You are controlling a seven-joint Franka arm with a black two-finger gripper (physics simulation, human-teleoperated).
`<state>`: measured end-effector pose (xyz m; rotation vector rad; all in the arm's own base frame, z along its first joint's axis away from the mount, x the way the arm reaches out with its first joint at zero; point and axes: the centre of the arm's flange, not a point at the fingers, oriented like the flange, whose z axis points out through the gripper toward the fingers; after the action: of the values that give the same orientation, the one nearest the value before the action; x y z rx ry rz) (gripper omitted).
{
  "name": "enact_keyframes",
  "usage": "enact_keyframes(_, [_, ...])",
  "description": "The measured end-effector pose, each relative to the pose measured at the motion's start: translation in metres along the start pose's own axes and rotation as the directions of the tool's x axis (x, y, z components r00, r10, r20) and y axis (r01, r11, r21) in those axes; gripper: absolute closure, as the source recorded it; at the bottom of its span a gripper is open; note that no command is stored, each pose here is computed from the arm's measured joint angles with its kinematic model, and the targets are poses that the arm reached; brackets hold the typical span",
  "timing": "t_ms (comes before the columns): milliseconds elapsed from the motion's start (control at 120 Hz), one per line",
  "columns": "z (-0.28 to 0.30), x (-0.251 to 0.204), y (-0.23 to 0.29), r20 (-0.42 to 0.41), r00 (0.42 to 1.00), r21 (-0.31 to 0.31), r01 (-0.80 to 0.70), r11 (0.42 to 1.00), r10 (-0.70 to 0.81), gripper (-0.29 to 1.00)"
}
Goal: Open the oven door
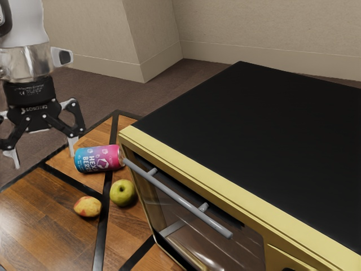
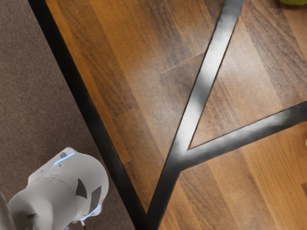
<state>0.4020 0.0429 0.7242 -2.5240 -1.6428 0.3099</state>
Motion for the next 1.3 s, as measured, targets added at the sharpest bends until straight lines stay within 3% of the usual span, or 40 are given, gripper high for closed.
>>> enact_keyframes(142, [-0.012,-0.012,0.013,-0.025,0.968,-0.109,0.246,0.963,-0.250,0.00])
enact_keyframes(267, [-0.042,-0.075,0.001,-0.038,0.943,-0.210,0.315,0.925,-0.330,0.00])
enact_keyframes(300, [-0.042,-0.100,-0.028,-0.036,0.941,-0.242,0.319,0.916,-0.338,0.00])
enact_keyframes(408, [0.026,-0.221,-0.141,-0.120,0.882,-0.434,0.366,0.823,-0.455,0.00])
enact_keyframes(467, [0.056,-0.258,-0.153,-0.111,0.878,-0.503,0.354,0.788,-0.465,0.00])
enact_keyframes(567, [0.087,-0.284,-0.158,-0.033,0.893,-0.570,0.353,0.742,-0.450,0.00])
enact_keyframes(817, [0.085,-0.316,-0.166,0.138,0.900,-0.678,0.391,0.622,-0.414,0.00])
enact_keyframes(933, [0.071,-0.323,-0.158,0.188,0.888,-0.698,0.422,0.579,-0.421,0.00])
enact_keyframes(1133, [0.066,-0.364,-0.124,0.175,0.896,-0.732,0.395,0.555,-0.408,0.00])
enact_keyframes(1300, [0.052,-0.367,-0.102,0.194,0.887,-0.737,0.414,0.534,-0.420,0.00])
